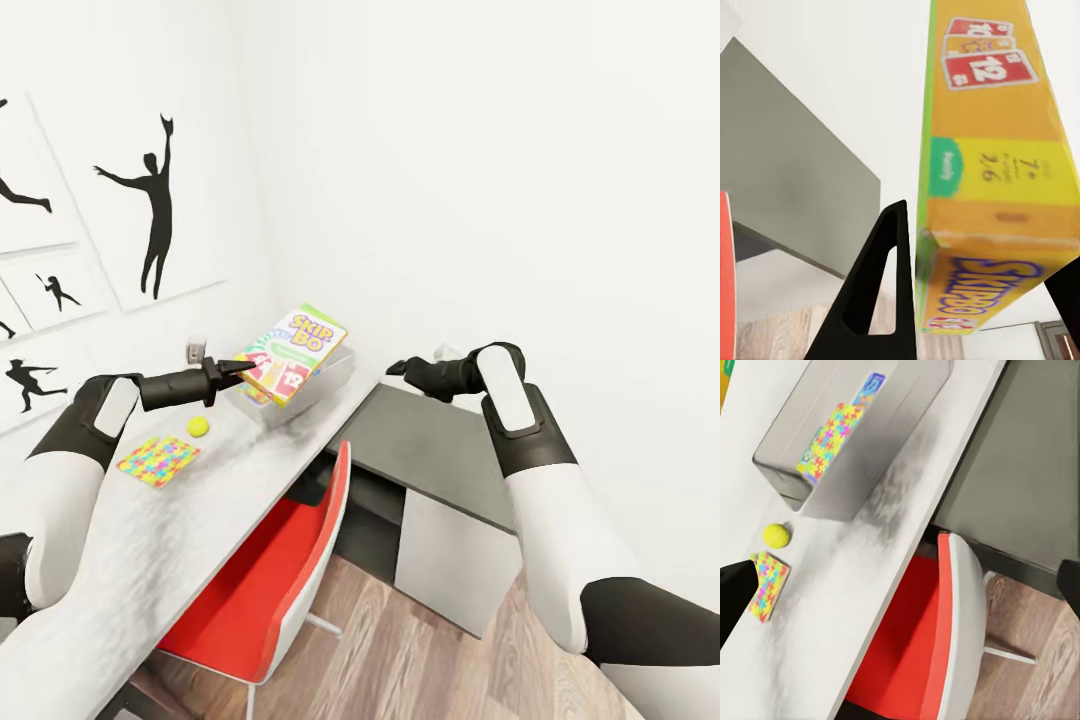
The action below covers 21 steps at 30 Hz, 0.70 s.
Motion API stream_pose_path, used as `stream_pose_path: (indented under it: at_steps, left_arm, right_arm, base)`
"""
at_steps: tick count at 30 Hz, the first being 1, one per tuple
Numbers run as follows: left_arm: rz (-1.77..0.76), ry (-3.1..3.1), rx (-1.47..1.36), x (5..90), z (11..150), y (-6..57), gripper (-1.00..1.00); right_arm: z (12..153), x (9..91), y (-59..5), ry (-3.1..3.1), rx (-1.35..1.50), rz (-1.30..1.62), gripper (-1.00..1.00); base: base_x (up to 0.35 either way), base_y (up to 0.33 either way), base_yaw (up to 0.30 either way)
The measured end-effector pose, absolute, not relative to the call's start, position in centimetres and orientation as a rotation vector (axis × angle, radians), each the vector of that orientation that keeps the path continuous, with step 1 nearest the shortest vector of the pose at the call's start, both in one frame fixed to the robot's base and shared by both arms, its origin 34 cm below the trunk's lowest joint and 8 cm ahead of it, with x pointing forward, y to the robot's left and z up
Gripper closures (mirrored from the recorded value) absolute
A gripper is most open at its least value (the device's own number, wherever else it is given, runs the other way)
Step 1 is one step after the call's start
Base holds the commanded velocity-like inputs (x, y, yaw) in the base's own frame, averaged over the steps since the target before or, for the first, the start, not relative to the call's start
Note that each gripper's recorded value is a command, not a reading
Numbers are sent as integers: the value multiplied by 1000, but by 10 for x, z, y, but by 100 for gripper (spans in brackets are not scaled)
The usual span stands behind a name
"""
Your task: Put all the toys in the child's room - the three board games (two on the bed and one on the table), the two jigsaw puzzles on the table, and the tennis ball on the table - inside the toy box on the table in the child's room.
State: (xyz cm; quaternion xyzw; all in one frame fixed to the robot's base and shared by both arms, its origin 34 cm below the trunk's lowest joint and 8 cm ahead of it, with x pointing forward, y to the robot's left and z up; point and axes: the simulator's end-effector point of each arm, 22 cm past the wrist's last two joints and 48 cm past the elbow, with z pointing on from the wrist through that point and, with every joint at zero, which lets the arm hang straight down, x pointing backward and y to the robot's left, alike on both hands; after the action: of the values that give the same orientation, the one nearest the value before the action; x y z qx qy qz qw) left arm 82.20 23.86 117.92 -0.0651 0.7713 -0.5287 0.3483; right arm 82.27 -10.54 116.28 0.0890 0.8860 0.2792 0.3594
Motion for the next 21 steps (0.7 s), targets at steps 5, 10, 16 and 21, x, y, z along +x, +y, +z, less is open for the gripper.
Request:
stream_pose_path:
  at_steps: [5,10,16,21]
  left_arm:
    - [-1370,2000,-168,822,1179,238,100]
    - [-1366,1999,-163,822,1180,238,100]
    - [-1373,1994,-164,823,1181,237,100]
    - [-1373,1994,-163,823,1181,237,100]
  right_arm:
    - [1163,822,-103,2286,225,717,-100]
    - [1162,822,-103,2288,224,714,-100]
    - [1160,822,-103,2289,221,702,-100]
    - [1160,822,-103,2288,218,701,-100]
  base:
    - [316,-42,140]
    - [296,-6,187]
    - [61,-1,24]
    - [5,0,2]
